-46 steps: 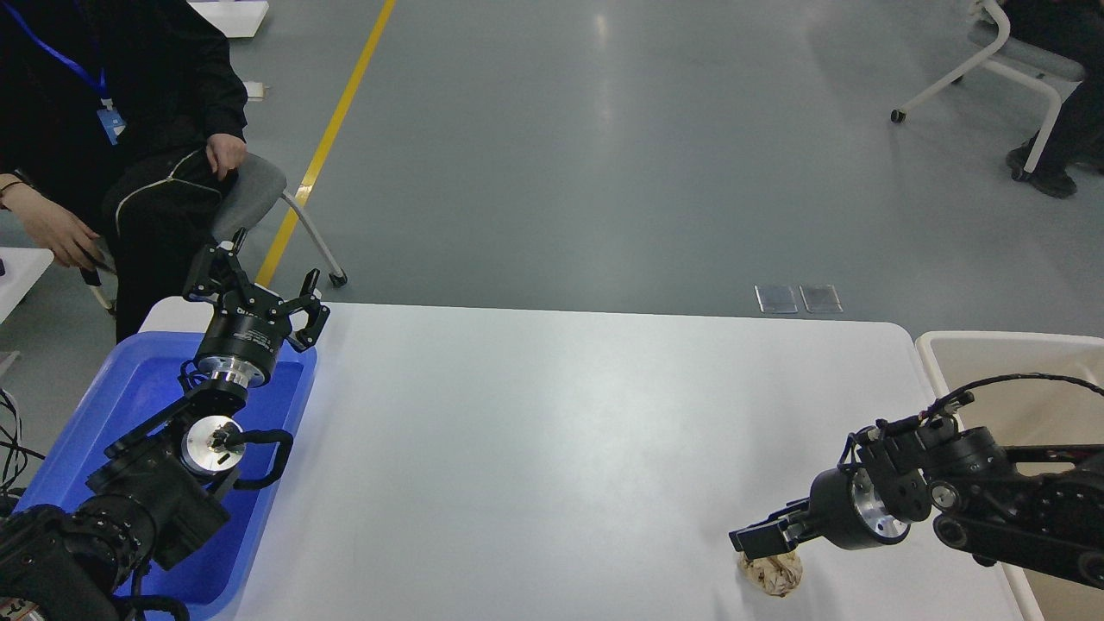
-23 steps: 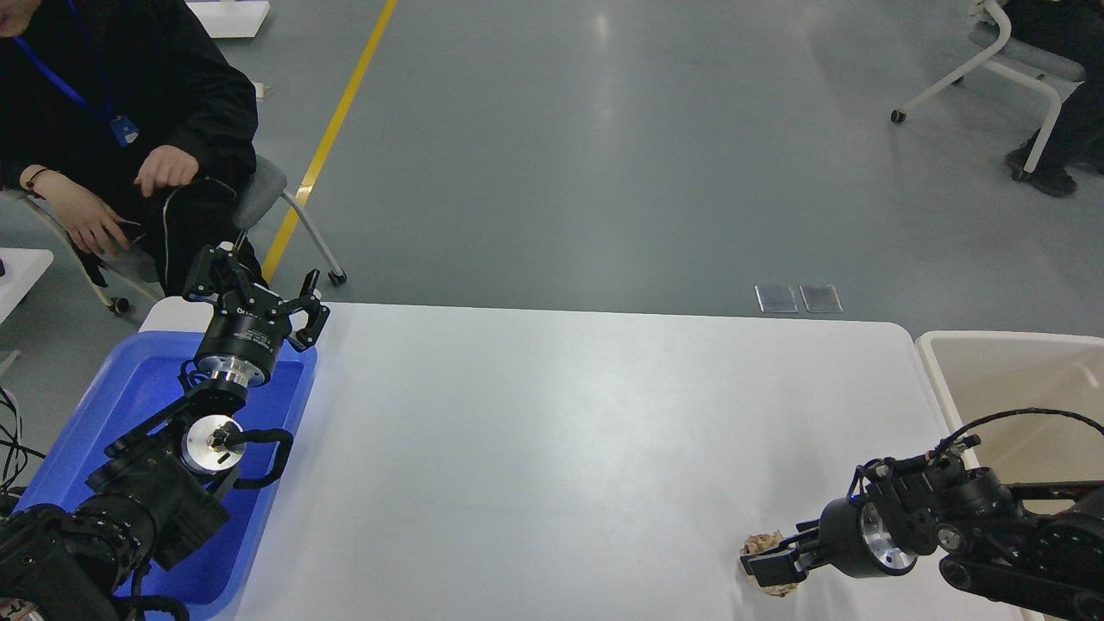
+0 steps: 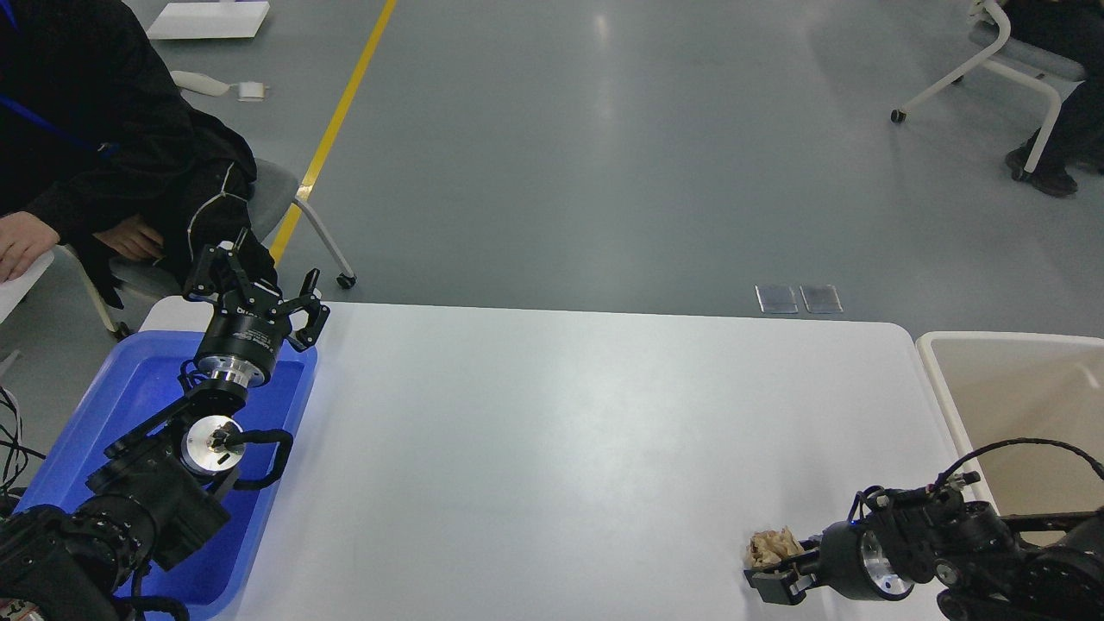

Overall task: Tidy desktop
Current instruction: 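Close the right gripper on the crumpled paper ball and lift it, then carry the paper ball with the right gripper over the white bin and release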

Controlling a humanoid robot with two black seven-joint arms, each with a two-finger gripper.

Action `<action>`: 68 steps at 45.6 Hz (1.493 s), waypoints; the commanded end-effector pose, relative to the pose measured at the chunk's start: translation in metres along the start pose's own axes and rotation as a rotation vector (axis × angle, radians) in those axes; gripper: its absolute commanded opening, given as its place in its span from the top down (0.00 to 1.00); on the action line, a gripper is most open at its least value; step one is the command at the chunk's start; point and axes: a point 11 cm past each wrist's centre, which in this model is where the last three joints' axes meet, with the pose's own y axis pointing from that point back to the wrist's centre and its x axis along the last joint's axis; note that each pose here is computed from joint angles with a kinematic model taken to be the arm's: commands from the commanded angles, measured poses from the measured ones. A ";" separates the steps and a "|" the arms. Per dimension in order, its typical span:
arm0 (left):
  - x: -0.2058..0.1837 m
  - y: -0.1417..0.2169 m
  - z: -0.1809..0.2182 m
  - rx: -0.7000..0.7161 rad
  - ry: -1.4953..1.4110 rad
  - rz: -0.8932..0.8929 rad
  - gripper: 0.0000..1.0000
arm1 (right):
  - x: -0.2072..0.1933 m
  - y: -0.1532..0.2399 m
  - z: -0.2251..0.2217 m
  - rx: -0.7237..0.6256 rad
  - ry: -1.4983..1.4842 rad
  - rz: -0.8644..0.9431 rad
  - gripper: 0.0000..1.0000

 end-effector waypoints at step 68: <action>0.000 0.000 0.000 -0.001 0.000 -0.001 0.00 | 0.138 0.255 0.094 -0.175 -0.349 0.442 1.00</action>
